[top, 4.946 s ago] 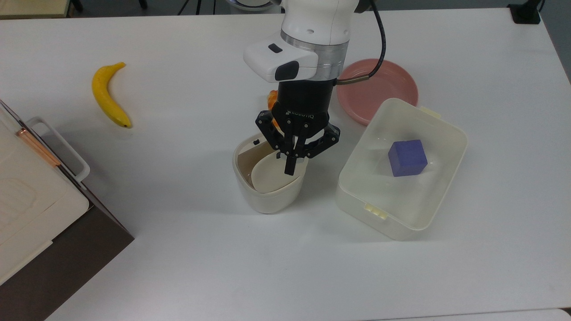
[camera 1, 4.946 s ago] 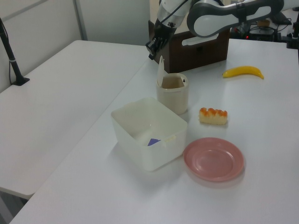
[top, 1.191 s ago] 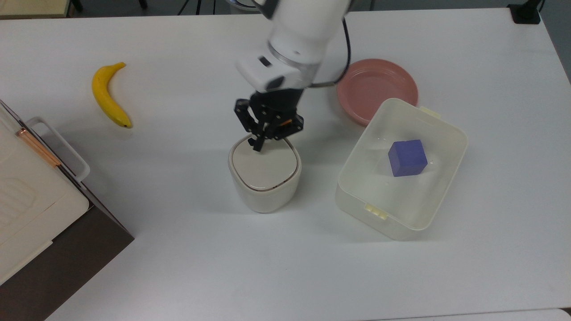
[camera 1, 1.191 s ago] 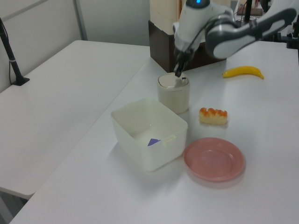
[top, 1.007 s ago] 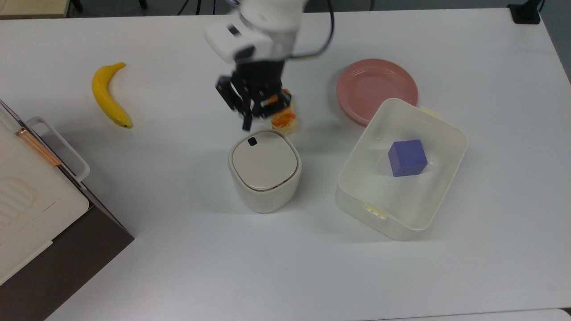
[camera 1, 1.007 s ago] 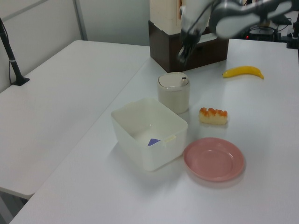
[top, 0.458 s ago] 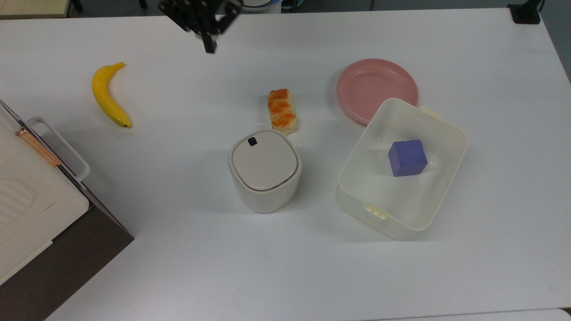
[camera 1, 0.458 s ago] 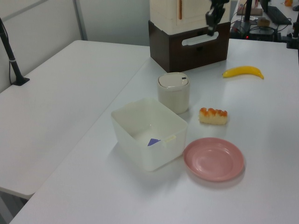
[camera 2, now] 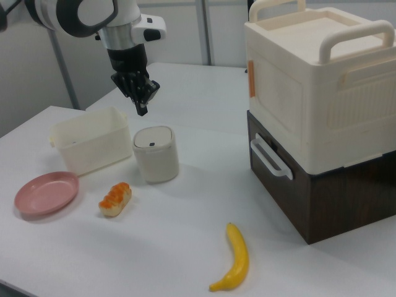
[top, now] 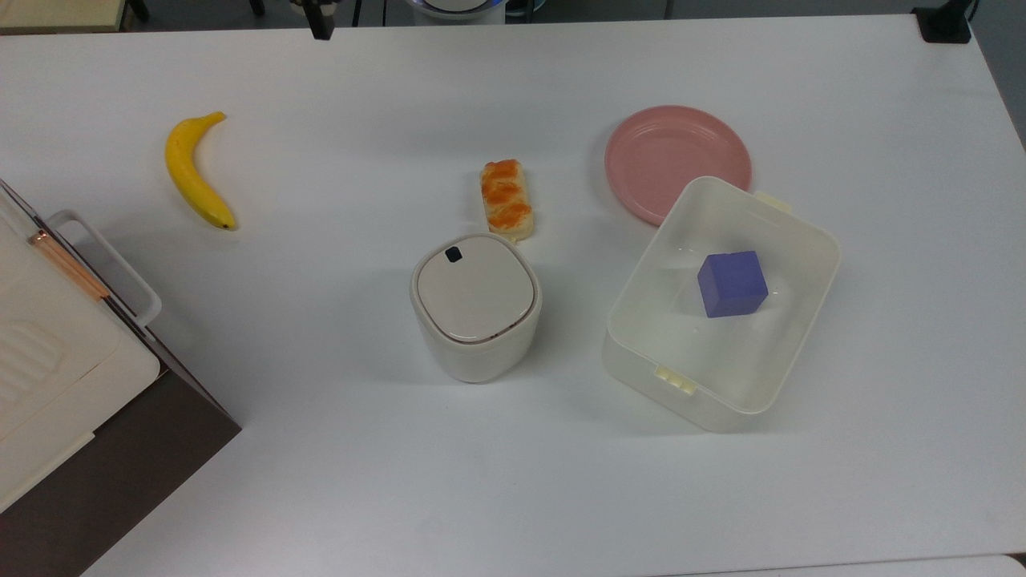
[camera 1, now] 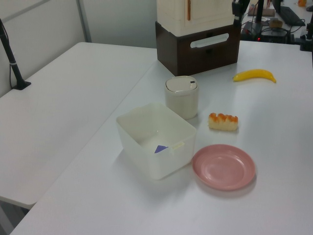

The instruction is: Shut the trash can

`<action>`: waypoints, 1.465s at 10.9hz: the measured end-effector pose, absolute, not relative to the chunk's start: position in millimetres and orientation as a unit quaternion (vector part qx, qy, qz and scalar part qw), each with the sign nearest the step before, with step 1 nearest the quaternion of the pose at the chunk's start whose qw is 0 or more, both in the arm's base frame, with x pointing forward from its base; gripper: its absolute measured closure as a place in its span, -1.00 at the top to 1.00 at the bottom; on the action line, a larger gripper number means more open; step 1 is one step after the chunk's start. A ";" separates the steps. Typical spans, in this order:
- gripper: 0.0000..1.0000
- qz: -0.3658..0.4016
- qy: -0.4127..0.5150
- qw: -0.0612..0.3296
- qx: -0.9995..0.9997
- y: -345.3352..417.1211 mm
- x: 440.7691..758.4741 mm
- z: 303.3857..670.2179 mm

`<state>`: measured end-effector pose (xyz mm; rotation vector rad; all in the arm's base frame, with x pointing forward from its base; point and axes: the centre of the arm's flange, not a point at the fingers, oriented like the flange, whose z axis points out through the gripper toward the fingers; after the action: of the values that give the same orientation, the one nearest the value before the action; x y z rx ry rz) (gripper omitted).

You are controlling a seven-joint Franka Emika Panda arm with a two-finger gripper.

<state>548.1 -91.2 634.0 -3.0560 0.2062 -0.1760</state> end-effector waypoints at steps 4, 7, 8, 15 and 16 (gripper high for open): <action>-0.98 -0.056 0.085 0.040 -0.994 -89.6 545.6 636.7; -0.64 -0.055 0.094 0.041 -0.993 -89.2 545.4 636.7; -0.33 -0.055 0.095 0.041 -0.993 -89.0 545.4 636.8; 1.00 -0.044 0.097 0.037 -0.994 -78.6 544.0 636.1; 1.00 -0.043 0.104 0.032 -0.993 -71.2 544.7 636.5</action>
<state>544.7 -71.2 636.5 -3.0579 0.3201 -0.1334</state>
